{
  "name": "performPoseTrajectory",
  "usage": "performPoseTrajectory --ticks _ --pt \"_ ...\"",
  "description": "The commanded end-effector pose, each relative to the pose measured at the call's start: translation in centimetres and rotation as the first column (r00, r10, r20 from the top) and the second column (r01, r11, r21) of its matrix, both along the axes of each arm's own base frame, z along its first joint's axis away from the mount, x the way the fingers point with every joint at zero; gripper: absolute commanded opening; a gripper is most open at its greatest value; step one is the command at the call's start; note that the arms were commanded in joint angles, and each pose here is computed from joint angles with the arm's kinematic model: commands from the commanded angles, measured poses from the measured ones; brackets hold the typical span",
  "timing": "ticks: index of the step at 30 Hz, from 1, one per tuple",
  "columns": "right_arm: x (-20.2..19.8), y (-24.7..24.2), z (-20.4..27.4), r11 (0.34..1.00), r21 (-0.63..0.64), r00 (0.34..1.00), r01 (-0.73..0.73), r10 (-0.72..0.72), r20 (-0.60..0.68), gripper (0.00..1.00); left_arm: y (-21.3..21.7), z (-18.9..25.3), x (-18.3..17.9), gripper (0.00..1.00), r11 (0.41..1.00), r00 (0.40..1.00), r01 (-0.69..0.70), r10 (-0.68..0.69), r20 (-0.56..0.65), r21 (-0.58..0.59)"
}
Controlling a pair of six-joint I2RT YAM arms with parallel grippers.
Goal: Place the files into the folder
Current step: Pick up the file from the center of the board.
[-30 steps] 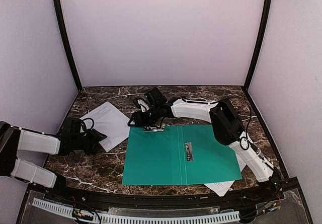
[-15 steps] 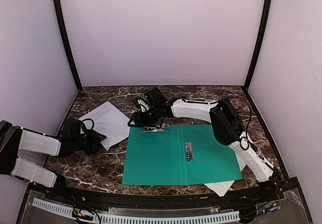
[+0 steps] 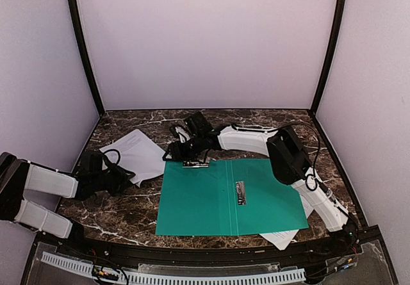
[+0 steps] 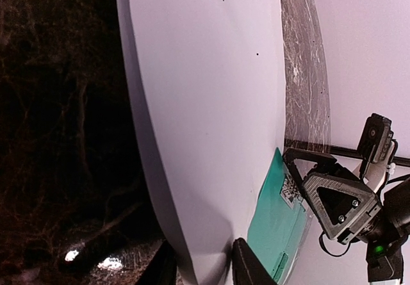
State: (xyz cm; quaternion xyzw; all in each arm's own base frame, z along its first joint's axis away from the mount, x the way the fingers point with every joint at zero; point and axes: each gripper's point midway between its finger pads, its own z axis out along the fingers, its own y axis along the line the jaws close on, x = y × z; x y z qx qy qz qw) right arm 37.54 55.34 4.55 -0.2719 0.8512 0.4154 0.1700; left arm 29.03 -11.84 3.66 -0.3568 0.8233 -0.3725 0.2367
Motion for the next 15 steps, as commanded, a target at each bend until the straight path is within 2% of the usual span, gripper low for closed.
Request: performPoseTrajectory --ticks 1,15 --pt "-2.06 -0.31 -1.93 0.998 -0.052 0.998 -0.023 0.020 -0.061 0.61 -0.34 0.94 0.40 0.29 1.000 0.999 0.020 -0.020 0.043 -0.003" --pt "-1.79 -0.49 -1.26 0.998 -0.051 0.999 -0.025 0.023 -0.039 0.63 -0.09 1.46 0.65 0.14 0.998 0.998 0.035 -0.037 0.042 0.044"
